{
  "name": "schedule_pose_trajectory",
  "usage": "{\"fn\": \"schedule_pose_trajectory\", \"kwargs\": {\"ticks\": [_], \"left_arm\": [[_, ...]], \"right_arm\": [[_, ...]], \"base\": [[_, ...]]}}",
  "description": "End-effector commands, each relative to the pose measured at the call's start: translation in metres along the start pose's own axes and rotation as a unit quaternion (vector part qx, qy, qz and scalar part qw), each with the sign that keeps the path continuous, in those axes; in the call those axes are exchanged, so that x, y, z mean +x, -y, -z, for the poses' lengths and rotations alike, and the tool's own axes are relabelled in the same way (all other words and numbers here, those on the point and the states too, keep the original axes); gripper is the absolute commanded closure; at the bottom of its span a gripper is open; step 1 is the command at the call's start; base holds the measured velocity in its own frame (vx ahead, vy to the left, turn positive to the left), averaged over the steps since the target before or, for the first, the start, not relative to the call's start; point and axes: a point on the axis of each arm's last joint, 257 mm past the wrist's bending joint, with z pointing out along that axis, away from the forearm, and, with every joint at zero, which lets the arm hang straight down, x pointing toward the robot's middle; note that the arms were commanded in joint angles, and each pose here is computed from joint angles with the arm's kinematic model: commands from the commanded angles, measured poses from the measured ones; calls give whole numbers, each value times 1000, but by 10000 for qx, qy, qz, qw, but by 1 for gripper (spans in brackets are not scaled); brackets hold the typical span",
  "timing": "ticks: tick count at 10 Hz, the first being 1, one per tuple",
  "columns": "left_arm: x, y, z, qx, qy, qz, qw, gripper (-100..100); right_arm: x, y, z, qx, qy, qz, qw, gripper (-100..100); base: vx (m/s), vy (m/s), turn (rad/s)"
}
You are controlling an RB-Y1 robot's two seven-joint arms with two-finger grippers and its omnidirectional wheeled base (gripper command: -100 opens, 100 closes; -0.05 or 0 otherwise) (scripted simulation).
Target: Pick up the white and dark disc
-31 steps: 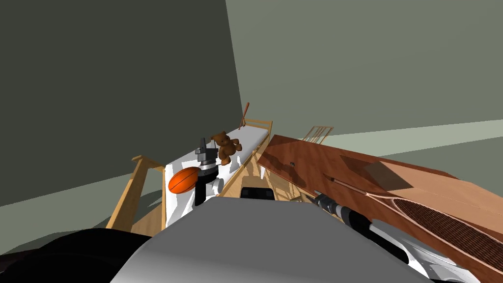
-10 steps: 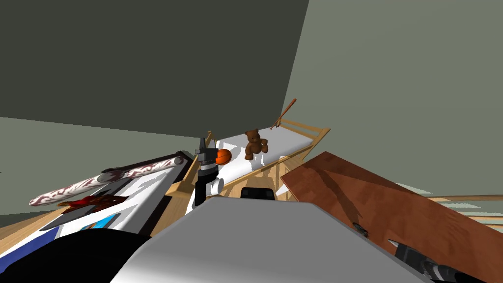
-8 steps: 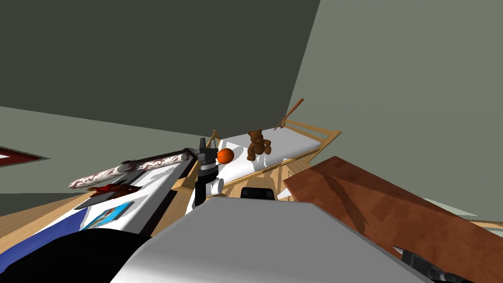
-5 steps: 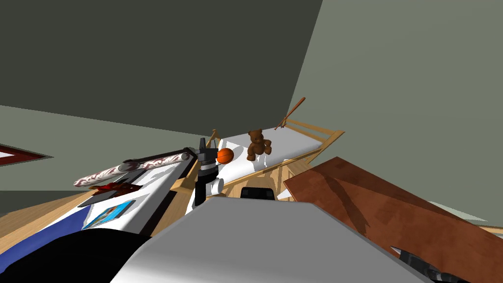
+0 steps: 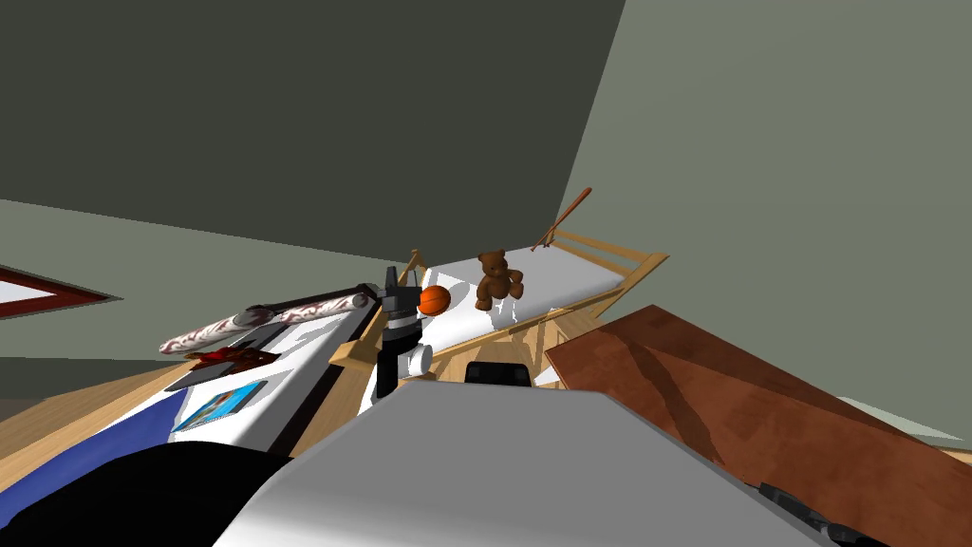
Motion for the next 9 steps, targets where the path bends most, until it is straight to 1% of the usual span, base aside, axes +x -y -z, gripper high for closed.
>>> {"fn": "schedule_pose_trajectory", "kwargs": {"ticks": [1,4,5,6,7,8,9], "left_arm": [[0,0,0,0,0,0,10000,0],[0,0,0,0,0,0,10000,0],[0,0,0,0,0,0,10000,0],[0,0,0,0,0,0,10000,0],[0,0,0,0,0,0,10000,0],[0,0,0,0,0,1,10000,0],[0,0,0,0,0,0,10000,0]], "right_arm": [[0,0,0,0,0,0,10000,100],[0,0,0,2,0,-2,10000,100],[0,0,0,2,0,-2,10000,0],[3,12,10,-4,1,54,10000,100],[3,14,12,-4,1,64,10000,100],[2,13,10,-1,-3,67,10000,100],[2,13,10,-6,-3,62,10000,0]], "base": [[-3,4,-11],[0,0,0],[0,0,0],[-4,56,-79],[0,80,-73],[0,33,-18],[-1,7,0]]}}
